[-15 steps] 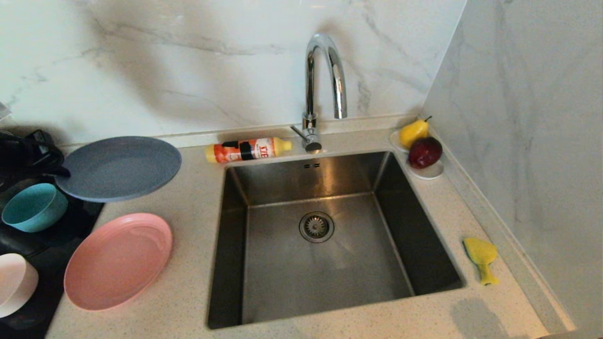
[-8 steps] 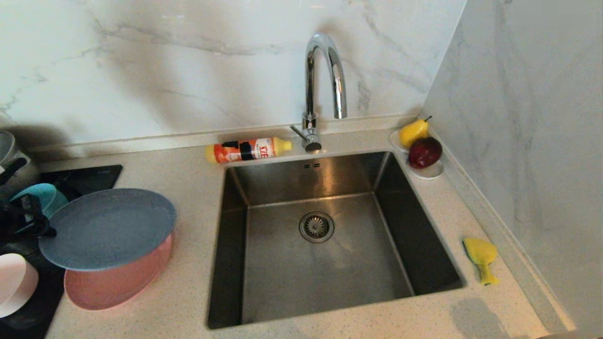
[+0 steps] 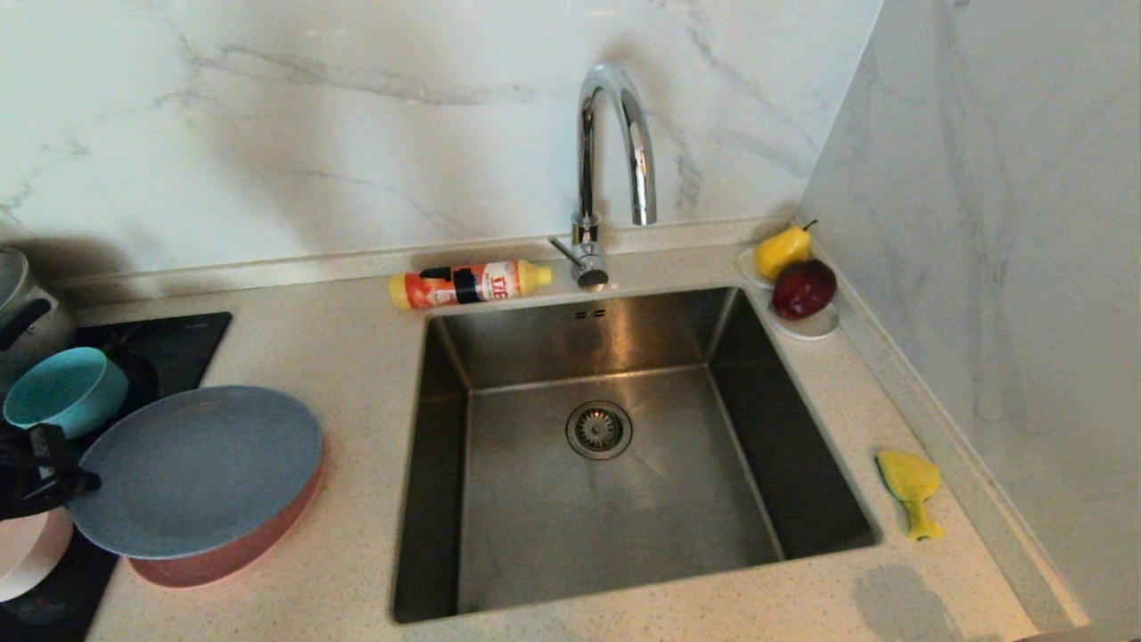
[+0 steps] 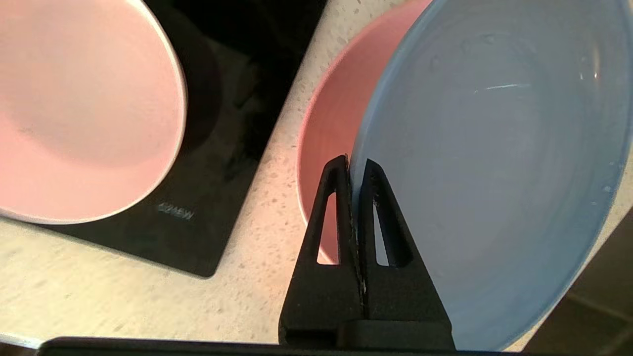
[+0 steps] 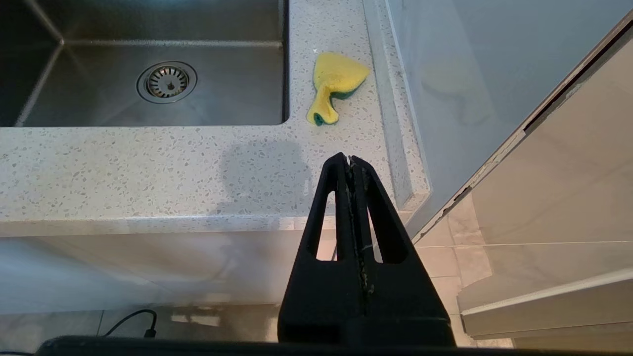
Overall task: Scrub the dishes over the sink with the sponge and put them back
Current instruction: Place the plate on the plate
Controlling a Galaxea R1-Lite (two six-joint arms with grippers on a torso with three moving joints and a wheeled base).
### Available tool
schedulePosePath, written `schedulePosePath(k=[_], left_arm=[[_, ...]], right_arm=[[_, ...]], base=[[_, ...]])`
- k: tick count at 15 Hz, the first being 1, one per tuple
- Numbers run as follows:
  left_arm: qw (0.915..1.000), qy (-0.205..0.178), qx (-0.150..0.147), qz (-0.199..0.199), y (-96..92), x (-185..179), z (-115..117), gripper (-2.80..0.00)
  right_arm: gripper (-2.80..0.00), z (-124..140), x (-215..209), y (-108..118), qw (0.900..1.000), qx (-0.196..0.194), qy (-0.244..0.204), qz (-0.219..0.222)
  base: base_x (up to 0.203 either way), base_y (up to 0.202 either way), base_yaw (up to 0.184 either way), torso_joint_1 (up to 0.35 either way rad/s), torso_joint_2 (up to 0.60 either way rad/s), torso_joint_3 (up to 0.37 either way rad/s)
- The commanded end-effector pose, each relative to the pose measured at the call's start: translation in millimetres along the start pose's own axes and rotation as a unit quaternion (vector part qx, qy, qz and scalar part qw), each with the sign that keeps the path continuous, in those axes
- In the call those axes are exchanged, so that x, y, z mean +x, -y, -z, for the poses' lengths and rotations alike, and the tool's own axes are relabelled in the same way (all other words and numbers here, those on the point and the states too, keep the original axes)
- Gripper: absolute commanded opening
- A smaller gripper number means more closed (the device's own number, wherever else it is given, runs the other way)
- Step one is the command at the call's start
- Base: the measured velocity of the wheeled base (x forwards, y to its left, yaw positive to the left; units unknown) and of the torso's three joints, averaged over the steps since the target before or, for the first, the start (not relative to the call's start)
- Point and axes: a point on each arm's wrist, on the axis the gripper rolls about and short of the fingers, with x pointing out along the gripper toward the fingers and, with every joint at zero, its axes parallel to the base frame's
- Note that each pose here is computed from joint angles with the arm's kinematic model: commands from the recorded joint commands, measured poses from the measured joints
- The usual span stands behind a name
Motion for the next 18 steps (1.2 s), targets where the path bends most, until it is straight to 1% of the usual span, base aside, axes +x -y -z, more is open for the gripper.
schedulePosePath(k=[1, 4, 7, 10, 17, 18], left_arm=[[0.9997, -0.016, -0.013, 0.010, -8.4, 13, 3, -2.80], [0.9993, -0.020, -0.012, 0.028, -11.9, 24, 8, -2.80], [0.9993, -0.024, -0.010, 0.028, -17.5, 39, 13, -2.80], [0.9996, -0.013, -0.004, 0.027, -25.2, 54, 13, -2.80], [0.9996, -0.005, -0.010, 0.028, -24.5, 53, 6, -2.80], [0.9996, -0.003, -0.009, 0.028, -24.1, 52, 6, 0.00]], right_arm=[[-2.80, 0, 0, 0, 1.000, 0.001, -0.001, -0.001], [-2.80, 0, 0, 0, 1.000, 0.000, -0.001, -0.001], [-2.80, 0, 0, 0, 1.000, 0.000, -0.001, 0.000], [-2.80, 0, 0, 0, 1.000, 0.000, -0.001, -0.001], [-2.80, 0, 0, 0, 1.000, 0.000, -0.001, -0.001], [-2.80, 0, 0, 0, 1.000, 0.000, -0.001, -0.001]], base=[[0.000, 0.000, 0.000, 0.000, 0.00, 0.000], [0.000, 0.000, 0.000, 0.000, 0.00, 0.000], [0.000, 0.000, 0.000, 0.000, 0.00, 0.000], [0.000, 0.000, 0.000, 0.000, 0.00, 0.000], [0.000, 0.000, 0.000, 0.000, 0.00, 0.000], [0.000, 0.000, 0.000, 0.000, 0.00, 0.000]])
